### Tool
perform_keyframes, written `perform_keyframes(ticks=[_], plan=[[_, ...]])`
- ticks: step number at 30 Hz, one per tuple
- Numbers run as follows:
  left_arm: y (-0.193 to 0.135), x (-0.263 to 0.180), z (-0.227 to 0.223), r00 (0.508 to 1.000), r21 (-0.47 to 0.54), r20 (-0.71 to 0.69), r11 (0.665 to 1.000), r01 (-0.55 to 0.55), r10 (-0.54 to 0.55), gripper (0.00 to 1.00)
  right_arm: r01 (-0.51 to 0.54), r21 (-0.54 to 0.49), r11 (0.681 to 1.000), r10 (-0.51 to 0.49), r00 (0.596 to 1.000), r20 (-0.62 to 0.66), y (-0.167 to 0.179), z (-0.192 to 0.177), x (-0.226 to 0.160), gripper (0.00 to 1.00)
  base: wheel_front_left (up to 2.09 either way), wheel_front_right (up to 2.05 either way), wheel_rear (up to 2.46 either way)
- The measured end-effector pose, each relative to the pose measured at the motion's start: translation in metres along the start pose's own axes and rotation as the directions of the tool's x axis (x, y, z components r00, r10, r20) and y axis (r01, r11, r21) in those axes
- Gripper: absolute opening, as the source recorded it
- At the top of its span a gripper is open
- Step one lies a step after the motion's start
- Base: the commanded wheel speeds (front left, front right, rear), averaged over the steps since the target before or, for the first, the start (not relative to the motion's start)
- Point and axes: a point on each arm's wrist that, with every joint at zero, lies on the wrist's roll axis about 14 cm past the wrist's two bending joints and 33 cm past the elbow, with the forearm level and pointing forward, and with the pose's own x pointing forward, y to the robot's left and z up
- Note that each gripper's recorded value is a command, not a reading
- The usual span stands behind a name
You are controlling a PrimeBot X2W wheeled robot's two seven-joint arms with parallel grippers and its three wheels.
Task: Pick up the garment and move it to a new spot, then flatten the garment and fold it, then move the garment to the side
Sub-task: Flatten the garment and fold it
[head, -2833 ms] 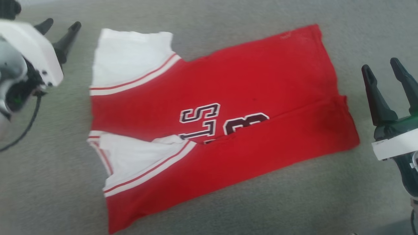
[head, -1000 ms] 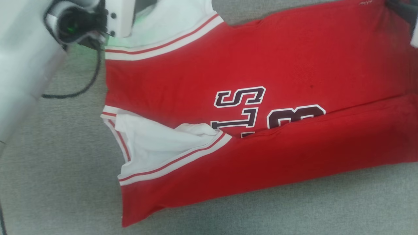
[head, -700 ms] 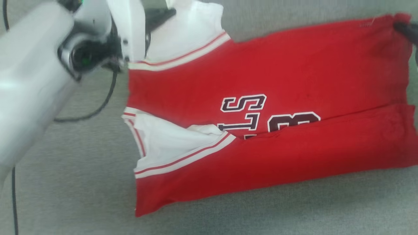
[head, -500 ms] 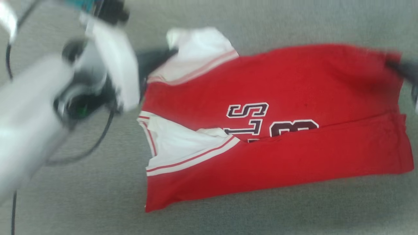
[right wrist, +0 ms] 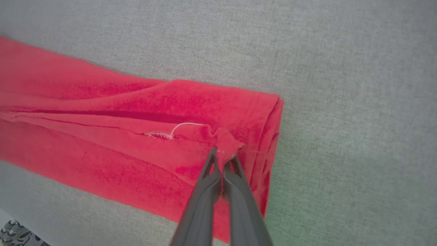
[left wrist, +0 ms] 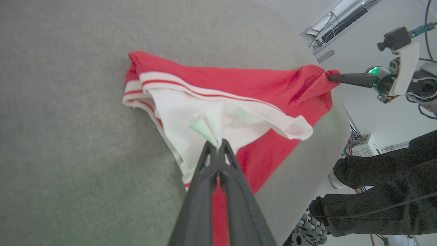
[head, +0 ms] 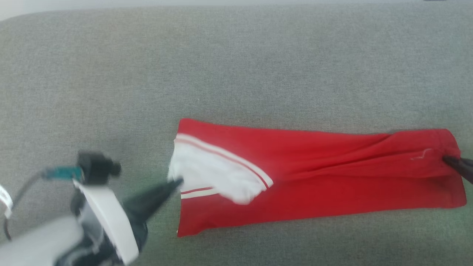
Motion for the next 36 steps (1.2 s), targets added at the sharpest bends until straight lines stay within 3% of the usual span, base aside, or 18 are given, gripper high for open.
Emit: perform_keyframes(ticks=[6, 13, 15, 16, 17, 18, 19, 20, 29, 36], plan=[[0.014, -0.003, -0.045, 0.994, -0.012, -0.079, 0.997, -0.074, 0.073, 0.00, 0.038, 0.024, 0.999, -0.038, 0.999, 0.003, -0.009, -0.021, 0.004, 0.00, 0.00, 0.00, 0.00], [0.026, 0.034, -0.062, 0.994, -0.006, -0.070, 0.997, -0.081, 0.080, 0.00, 0.057, 0.046, 0.997, -0.057, 0.998, 0.017, -0.008, -0.029, 0.023, 0.00, 0.00, 0.00, 0.00], [0.027, 0.038, -0.062, 0.995, -0.003, -0.066, 0.997, -0.078, 0.077, 0.00, 0.062, 0.047, 0.997, -0.064, 0.998, 0.030, -0.010, -0.028, 0.023, 0.29, 0.00, 0.00, 0.00], [0.029, 0.040, -0.062, 0.995, 0.003, -0.064, 0.997, -0.080, 0.080, 0.17, 0.067, 0.050, 0.997, -0.069, 0.997, 0.039, -0.010, -0.027, 0.024, 0.61, 0.00, 0.00, 0.00], [0.030, 0.042, -0.062, 0.995, 0.014, -0.061, 0.997, -0.077, 0.078, 0.43, 0.069, 0.051, 0.996, -0.071, 0.997, 0.039, -0.011, -0.027, 0.023, 0.98, 0.00, 0.00, 0.00], [0.032, 0.043, -0.062, 0.995, 0.024, -0.055, 0.997, -0.080, 0.081, 0.43, 0.070, 0.055, 0.996, -0.073, 0.996, 0.048, -0.011, -0.026, 0.022, 0.98, 0.00, 0.00, 0.00], [0.032, 0.045, -0.060, 0.995, 0.033, -0.045, 0.996, -0.082, 0.083, 0.90, 0.074, 0.062, 0.995, -0.078, 0.995, 0.066, -0.012, -0.023, 0.021, 1.00, 0.00, 0.00, 0.00], [0.033, 0.045, -0.058, 0.996, 0.027, -0.031, 0.996, -0.087, 0.087, 1.00, 0.080, 0.072, 0.994, -0.086, 0.993, 0.080, -0.015, -0.020, 0.018, 1.00, 0.00, 0.00, 0.00], [0.037, 0.022, -0.038, 0.969, -0.033, 0.154, 0.981, -0.191, 0.194, 1.00, 0.100, 0.161, 0.982, -0.118, 0.987, 0.111, -0.031, -0.013, 0.005, 1.00, 0.00, 0.00, 0.00], [0.046, -0.006, -0.028, 0.908, -0.024, 0.290, 0.950, -0.310, 0.304, 1.00, 0.093, 0.218, 0.971, -0.094, 0.996, -0.006, -0.029, -0.030, 0.025, 1.00, 0.00, 0.00, 0.00]])
